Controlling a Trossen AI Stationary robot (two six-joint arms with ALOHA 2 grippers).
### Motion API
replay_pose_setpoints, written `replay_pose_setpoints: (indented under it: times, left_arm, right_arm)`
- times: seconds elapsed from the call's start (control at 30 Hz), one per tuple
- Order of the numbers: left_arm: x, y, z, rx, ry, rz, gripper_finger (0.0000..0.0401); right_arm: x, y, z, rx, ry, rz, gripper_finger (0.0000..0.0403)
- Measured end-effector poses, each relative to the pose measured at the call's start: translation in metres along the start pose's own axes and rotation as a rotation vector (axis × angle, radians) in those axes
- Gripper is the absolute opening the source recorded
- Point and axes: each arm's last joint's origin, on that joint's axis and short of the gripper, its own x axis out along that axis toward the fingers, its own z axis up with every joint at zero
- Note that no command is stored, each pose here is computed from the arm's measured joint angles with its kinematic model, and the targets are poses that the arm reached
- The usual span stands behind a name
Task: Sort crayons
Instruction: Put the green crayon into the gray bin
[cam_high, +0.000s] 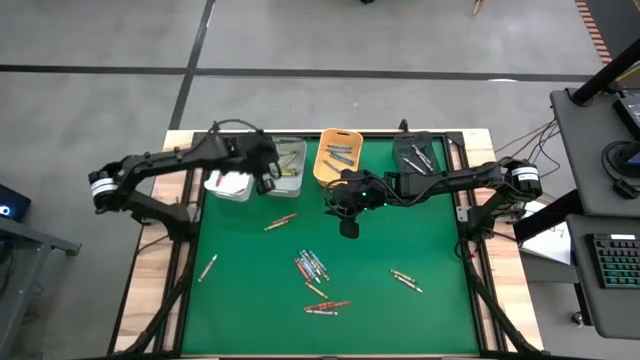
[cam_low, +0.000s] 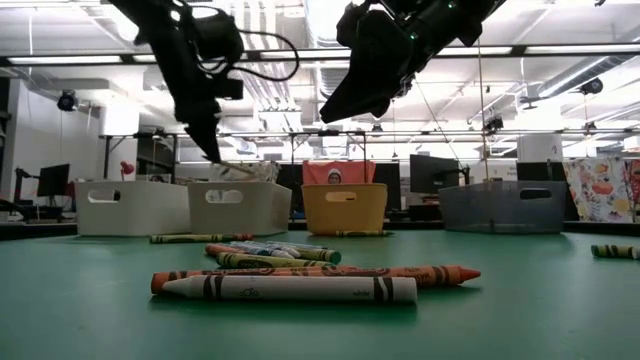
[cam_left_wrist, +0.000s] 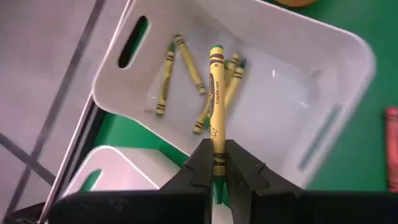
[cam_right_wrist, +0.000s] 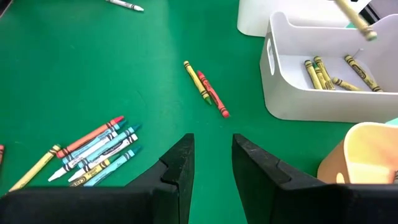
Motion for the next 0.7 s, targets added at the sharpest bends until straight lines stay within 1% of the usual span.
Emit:
replay_pose_setpoints:
  times: [0.13,0.27,0.37,0.5,0.7]
  left_arm:
    - [0.013,0.020,0.011,-0.012,0.036,0.026,0.0000]
    - [0.032,0.031,0.023,0.014,0.081,0.033,0.0003]
    - [0.047,0.033,0.028,0.015,0.117,0.030,0.0011]
    - [0.063,0.032,0.027,0.037,0.170,0.046,0.0025]
    - [0.070,0.030,0.027,0.043,0.189,0.054,0.0041]
  right_arm:
    - [0.000,0.000,0.000,0.001,0.000,0.000,0.0095]
    - [0.000,0.000,0.000,0.011,0.000,0.000,0.0095]
    - [0.000,0.000,0.000,0.013,0.001,0.000,0.0095]
    - [0.000,0.000,-0.001,0.019,0.005,0.000,0.0095]
    - [0.000,0.002,-0.001,0.015,0.008,0.005,0.0095]
